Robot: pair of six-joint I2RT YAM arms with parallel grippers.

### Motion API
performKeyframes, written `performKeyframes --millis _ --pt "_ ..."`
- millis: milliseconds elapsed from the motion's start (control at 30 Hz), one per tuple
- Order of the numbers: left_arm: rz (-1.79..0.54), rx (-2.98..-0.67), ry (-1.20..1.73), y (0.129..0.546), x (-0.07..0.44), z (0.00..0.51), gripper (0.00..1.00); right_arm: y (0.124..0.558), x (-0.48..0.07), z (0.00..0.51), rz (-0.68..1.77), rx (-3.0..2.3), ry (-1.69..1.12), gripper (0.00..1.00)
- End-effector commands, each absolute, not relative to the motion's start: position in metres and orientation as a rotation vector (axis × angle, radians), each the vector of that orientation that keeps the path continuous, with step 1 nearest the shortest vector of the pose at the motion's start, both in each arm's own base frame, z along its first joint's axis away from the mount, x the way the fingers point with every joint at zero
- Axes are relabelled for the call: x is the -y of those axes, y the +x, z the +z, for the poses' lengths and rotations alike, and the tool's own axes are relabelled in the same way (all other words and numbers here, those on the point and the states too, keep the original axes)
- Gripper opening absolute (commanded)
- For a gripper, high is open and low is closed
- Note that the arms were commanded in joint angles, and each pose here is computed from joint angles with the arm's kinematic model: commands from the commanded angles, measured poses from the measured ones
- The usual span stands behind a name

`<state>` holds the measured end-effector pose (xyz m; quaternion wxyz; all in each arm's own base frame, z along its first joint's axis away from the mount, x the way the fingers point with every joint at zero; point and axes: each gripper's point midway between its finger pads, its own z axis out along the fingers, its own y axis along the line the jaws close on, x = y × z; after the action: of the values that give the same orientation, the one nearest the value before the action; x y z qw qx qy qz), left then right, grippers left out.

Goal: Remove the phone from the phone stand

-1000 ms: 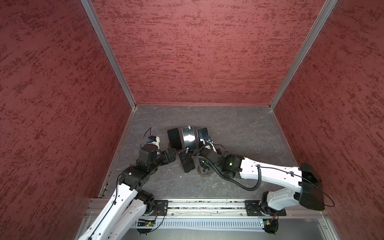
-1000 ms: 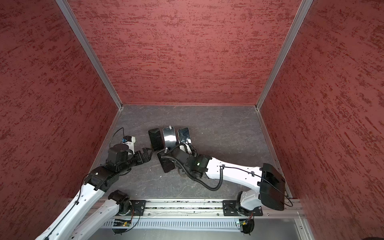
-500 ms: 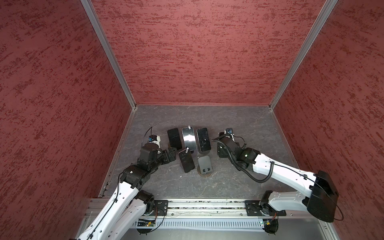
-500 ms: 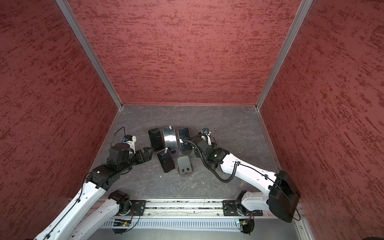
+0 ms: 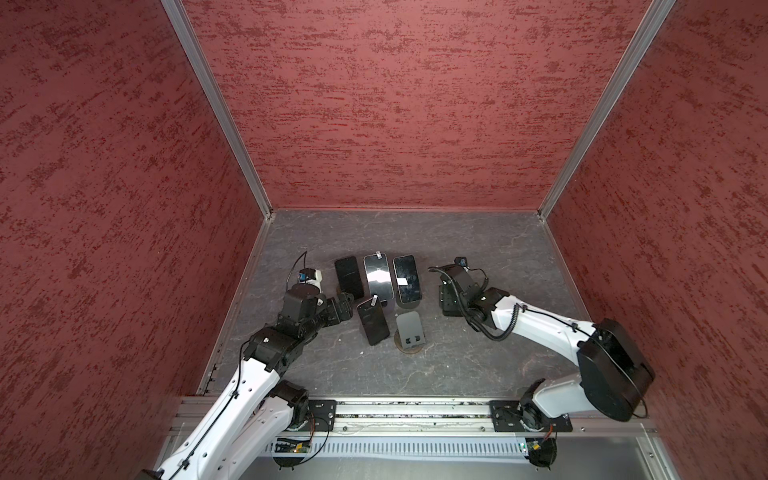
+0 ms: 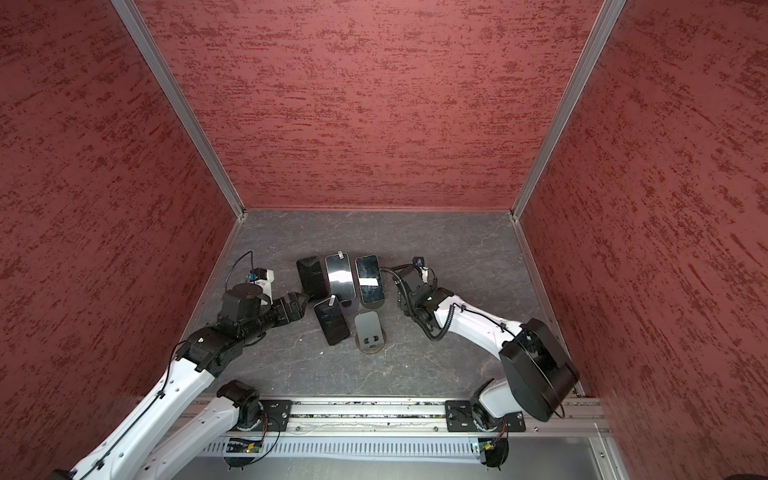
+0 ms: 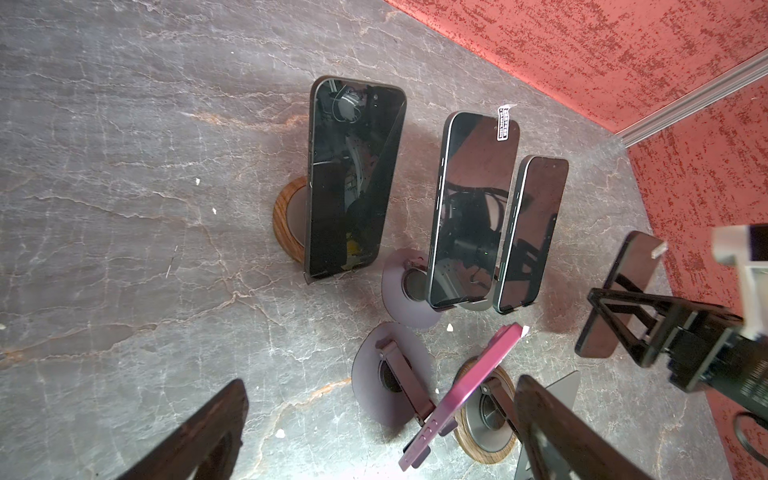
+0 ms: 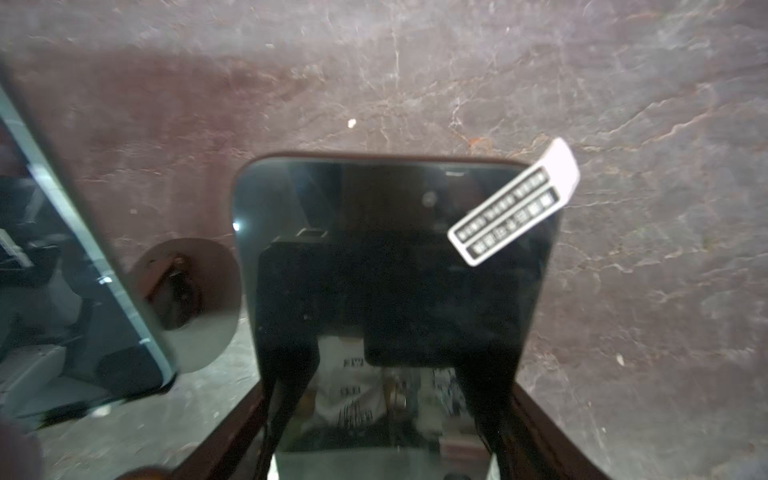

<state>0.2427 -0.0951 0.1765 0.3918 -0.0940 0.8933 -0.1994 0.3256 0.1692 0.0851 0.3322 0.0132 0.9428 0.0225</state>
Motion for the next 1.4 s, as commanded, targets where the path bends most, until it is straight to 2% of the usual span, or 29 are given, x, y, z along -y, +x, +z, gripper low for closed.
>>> performKeyframes --millis 0,733,1367 --pt "-0.487 -2.234 -0.235 0.245 0.092 0.189 1.00 0.352 -0.184 0.095 0.144 -2.428 0.017 0.43" --pt "-0.461 -2.227 -0.297 0.236 0.081 0.187 0.99 0.448 -0.190 0.064 0.203 -2.514 -0.023 0.45" --pt "-0.416 -2.238 -0.305 0.233 0.074 0.180 1.00 0.453 -0.179 0.019 0.031 -2.626 -0.031 0.53"
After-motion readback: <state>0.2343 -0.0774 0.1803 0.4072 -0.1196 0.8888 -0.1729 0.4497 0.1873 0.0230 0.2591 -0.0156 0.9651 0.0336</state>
